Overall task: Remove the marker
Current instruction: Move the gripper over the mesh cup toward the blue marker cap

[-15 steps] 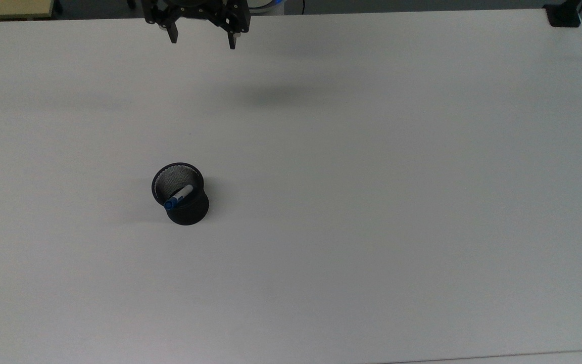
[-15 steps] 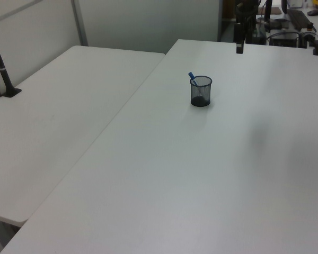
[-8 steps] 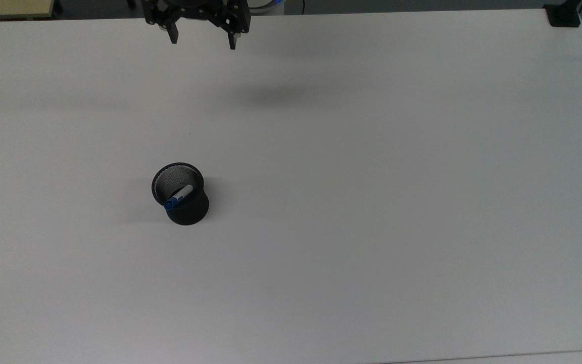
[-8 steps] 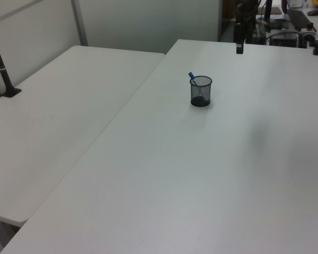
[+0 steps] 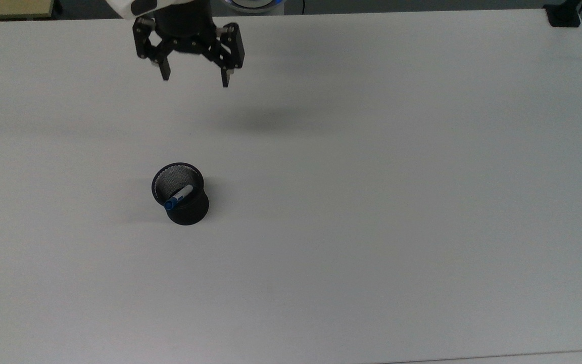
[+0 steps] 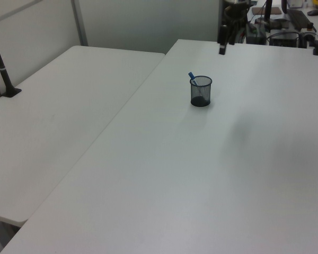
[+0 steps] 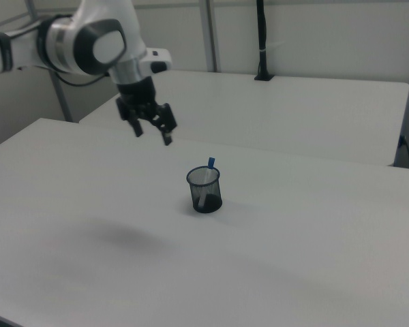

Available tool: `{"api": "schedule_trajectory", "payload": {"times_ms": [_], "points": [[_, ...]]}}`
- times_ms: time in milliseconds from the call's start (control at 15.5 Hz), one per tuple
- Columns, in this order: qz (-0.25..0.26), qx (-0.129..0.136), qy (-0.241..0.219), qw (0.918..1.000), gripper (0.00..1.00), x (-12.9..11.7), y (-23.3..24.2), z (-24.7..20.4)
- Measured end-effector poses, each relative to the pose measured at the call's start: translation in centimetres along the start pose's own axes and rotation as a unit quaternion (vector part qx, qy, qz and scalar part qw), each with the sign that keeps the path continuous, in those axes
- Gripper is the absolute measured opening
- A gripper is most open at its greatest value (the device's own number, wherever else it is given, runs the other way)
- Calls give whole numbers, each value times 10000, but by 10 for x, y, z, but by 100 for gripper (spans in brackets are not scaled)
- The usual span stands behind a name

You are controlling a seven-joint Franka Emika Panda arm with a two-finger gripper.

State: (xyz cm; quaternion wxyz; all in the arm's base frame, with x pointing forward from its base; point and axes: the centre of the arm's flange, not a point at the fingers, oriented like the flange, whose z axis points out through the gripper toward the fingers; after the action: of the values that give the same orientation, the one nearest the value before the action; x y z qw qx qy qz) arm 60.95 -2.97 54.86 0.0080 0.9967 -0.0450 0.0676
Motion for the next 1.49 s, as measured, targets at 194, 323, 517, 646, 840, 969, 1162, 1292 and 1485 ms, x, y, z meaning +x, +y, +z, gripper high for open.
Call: {"api": "schedule_trajectory", "payload": {"times_ms": [194,323,517,646,840,969,1162,1292,1485], "points": [[142,-76,464,9988,100,28,17,39],[197,-121,699,9973,100,41,24,60],[200,-138,896,9957,100,50,25,69],[208,-146,1045,9942,100,54,27,72],[237,-182,1191,9924,100,63,33,95],[255,-211,1209,9921,100,67,36,116],[244,-236,1204,9921,100,74,36,135],[232,-244,1195,9923,96,78,35,141],[226,-251,1217,9920,90,82,35,143]]}}
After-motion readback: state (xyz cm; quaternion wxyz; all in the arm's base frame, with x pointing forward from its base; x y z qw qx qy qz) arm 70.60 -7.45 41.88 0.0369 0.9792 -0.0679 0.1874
